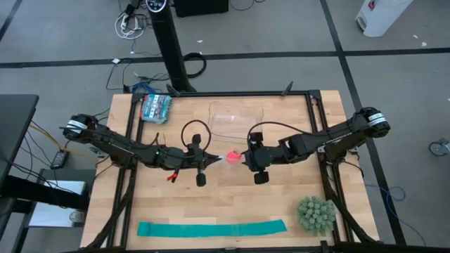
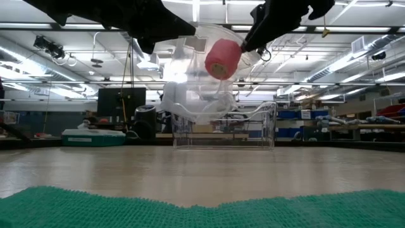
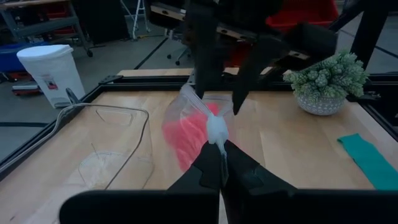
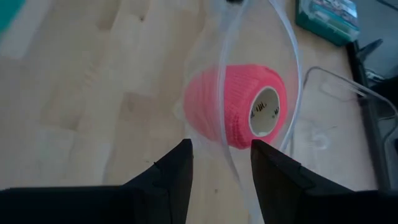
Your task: Roll bandage
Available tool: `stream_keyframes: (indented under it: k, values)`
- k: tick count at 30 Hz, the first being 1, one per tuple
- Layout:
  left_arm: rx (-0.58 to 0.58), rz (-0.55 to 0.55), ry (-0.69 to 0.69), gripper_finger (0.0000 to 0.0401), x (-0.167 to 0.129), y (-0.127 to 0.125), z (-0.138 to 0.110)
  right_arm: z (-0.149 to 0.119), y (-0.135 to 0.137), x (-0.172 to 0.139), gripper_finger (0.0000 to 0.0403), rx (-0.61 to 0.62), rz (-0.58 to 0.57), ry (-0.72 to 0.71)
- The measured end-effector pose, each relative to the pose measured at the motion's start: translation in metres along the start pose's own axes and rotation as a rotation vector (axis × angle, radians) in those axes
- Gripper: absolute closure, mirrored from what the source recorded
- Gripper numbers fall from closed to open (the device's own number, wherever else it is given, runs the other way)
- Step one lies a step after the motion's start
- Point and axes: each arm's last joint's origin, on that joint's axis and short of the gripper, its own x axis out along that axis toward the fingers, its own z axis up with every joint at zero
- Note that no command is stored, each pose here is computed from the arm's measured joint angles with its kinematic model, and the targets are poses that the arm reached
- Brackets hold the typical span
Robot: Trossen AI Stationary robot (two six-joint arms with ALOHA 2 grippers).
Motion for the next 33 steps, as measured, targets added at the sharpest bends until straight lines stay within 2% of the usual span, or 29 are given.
stream_keyframes:
  k: [6,8,12,13,17,20,23,26,29,31,32,33]
  values:
    - [-0.007,0.0,-0.01,0.0395,0.0,0.0,0.001,-0.001,-0.003,0.001,0.0264,-0.045,-0.027,0.012]
    - [-0.011,-0.001,-0.017,0.0395,0.0,0.0,0.002,-0.002,-0.005,0.002,0.0292,-0.05,-0.041,0.027]
    - [-0.017,-0.001,-0.031,0.0395,0.0,0.0,0.003,-0.005,-0.007,0.003,0.038,-0.047,-0.035,0.049]
    - [-0.017,-0.001,-0.031,0.0395,0.0,0.0,0.003,-0.005,-0.007,0.003,0.0391,-0.048,-0.032,0.051]
    - [-0.016,-0.001,-0.028,0.0395,0.0,0.0,0.003,-0.004,-0.007,0.003,0.0397,-0.042,-0.023,0.044]
    - [-0.01,-0.001,-0.012,0.0395,0.0,0.0,0.001,-0.003,-0.005,-0.002,0.0401,-0.042,0.049,0.067]
    - [0.001,0.001,0.013,0.0395,0.0,0.0,-0.001,0.01,-0.008,-0.016,0.0402,0.01,0.047,0.046]
    - [-0.009,0.009,0.039,0.0395,0.001,0.003,-0.004,0.017,-0.008,-0.022,0.0402,0.023,0.206,0.024]
    - [-0.019,-0.006,0.04,0.0395,0.002,0.006,-0.004,0.02,-0.015,-0.024,0.0402,0.11,0.157,0.034]
    - [-0.019,-0.009,0.042,0.0395,0.002,0.006,-0.004,0.02,-0.014,-0.024,0.0402,0.105,0.255,0.031]
    - [-0.018,-0.011,0.044,0.0395,0.002,0.006,-0.004,0.02,-0.013,-0.023,0.0402,0.092,0.245,0.038]
    - [-0.017,-0.01,0.046,0.0395,0.003,0.006,-0.004,0.018,-0.015,-0.022,0.0402,0.098,0.173,0.058]
